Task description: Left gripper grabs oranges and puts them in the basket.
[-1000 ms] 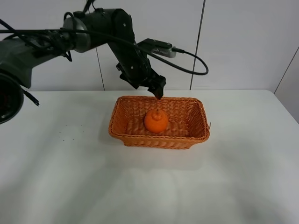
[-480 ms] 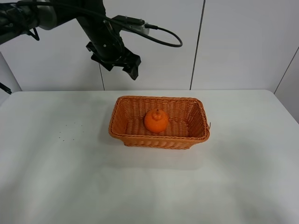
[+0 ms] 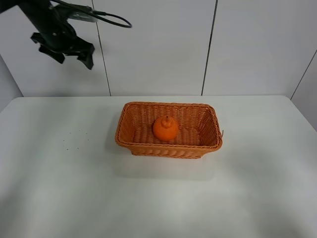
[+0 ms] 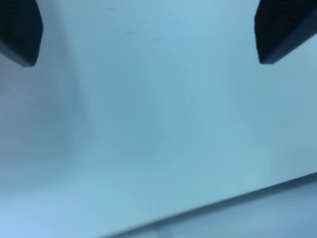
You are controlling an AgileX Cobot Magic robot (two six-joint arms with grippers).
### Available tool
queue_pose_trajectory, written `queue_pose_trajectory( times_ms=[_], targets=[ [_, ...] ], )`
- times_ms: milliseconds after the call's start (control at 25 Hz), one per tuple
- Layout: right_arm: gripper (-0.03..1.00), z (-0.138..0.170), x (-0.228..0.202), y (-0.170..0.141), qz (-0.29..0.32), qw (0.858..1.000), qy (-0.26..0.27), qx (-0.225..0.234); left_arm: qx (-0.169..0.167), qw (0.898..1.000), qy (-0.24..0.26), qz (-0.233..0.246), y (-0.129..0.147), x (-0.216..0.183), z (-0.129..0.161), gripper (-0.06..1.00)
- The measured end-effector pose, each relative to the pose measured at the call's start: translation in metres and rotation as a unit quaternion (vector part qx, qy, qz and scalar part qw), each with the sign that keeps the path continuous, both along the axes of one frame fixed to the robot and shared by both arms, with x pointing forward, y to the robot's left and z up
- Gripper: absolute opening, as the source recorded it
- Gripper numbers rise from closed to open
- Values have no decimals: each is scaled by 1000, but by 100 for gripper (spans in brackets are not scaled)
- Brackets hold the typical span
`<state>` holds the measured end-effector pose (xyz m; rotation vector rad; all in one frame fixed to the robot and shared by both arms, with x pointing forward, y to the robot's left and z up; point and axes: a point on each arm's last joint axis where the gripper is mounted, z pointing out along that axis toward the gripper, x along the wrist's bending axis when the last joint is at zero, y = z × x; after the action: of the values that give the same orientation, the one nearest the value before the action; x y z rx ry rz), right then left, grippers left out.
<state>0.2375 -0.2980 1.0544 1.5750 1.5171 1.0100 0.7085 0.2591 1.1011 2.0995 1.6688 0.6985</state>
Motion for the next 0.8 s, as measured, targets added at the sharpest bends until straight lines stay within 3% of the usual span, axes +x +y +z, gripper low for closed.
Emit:
queue_pose_trajectory(
  times_ms=[160, 360, 800],
  targets=[
    [69, 0, 0, 0, 0, 1000, 0, 0, -4, 998, -10, 62, 60, -3, 9, 95],
    [69, 0, 0, 0, 0, 1000, 0, 0, -11, 995, -11, 98, 99, -9, 14, 95],
    [69, 0, 0, 0, 0, 1000, 0, 0, -44, 995, 16, 88, 97, -20, 17, 95]
  ],
)
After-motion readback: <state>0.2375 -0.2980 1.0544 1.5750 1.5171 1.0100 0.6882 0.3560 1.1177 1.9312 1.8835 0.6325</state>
